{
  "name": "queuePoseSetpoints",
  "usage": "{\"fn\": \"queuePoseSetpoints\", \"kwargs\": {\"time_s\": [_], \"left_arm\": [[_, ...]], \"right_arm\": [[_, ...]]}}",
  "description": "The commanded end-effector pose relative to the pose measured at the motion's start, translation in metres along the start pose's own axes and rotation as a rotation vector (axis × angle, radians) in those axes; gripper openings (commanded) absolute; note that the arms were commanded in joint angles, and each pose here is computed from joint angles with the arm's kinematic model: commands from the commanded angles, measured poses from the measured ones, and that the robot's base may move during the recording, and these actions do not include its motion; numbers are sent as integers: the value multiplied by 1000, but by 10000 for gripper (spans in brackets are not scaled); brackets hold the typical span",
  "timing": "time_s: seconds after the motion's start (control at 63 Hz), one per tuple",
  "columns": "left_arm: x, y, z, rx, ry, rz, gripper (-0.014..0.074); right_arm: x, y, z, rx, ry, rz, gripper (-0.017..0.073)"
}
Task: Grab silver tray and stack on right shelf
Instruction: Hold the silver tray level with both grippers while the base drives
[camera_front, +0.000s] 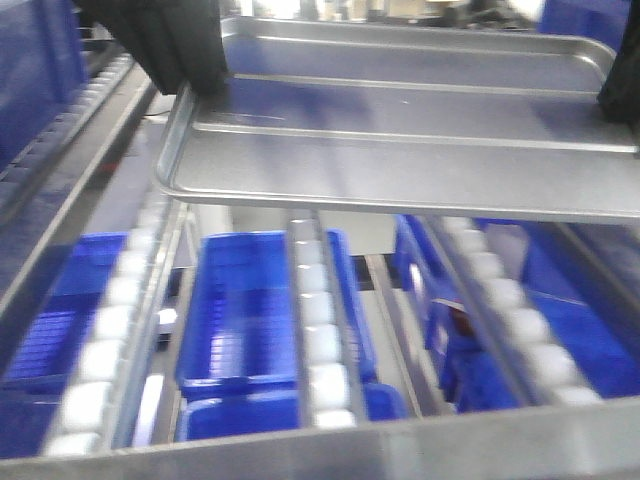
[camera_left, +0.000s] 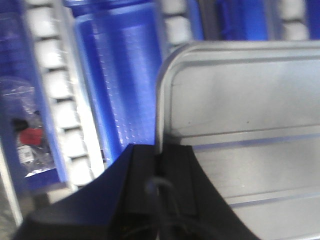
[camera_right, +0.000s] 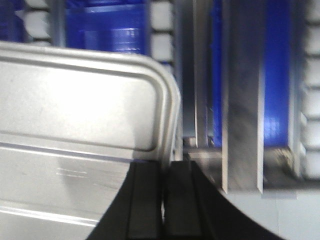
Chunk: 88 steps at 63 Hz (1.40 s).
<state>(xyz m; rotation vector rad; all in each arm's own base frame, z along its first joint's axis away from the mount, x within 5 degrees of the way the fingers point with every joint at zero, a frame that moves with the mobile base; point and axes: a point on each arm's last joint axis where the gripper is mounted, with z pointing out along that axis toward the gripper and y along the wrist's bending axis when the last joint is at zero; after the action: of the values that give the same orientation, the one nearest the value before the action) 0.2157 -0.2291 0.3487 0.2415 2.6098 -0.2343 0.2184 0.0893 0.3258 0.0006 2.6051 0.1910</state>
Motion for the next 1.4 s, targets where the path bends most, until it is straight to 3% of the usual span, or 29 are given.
{"fn": "queuePoseSetpoints", "kwargs": {"time_s": [0.0,1.38], "left_arm": [[-9,2,-25,32,-98,10,-93],[-9,2,-25,32,-98,10,-93]], "right_arm": [[-9,0,-17,-8,-91,-32,57],[-9,0,-17,-8,-91,-32,57]]}}
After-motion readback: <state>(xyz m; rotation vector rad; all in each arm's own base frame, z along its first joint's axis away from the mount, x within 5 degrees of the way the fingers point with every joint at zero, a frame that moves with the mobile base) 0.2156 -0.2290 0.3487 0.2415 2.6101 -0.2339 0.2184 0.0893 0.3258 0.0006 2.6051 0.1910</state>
